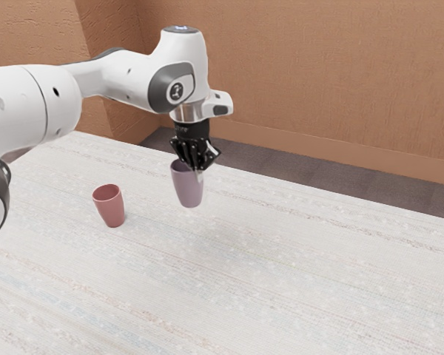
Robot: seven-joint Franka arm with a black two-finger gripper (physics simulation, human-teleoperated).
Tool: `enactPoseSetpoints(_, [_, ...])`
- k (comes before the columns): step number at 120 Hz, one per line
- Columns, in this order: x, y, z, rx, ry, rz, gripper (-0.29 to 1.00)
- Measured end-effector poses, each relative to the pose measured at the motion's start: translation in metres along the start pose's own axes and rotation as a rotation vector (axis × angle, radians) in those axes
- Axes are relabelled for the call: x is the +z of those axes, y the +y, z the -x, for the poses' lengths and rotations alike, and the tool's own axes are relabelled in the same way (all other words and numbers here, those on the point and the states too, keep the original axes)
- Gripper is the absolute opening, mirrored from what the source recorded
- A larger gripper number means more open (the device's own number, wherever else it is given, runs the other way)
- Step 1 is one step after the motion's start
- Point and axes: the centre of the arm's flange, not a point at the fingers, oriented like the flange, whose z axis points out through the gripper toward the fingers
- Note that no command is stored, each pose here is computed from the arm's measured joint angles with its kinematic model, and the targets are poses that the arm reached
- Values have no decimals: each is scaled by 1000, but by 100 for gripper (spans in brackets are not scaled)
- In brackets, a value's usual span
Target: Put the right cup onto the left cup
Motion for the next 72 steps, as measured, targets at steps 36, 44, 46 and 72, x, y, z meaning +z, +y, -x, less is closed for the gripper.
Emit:
enactPoseSetpoints(36, [-27,-66,18,-80,6,-40,-8])
enactPoseSetpoints(44, [-34,-81,23,-100,9,-48,-8])
enactPoseSetpoints(46, [-35,-85,24,-104,7,-51,-8])
enactPoseSetpoints(72, [-45,-123,37,-154,-11,-71,-8])
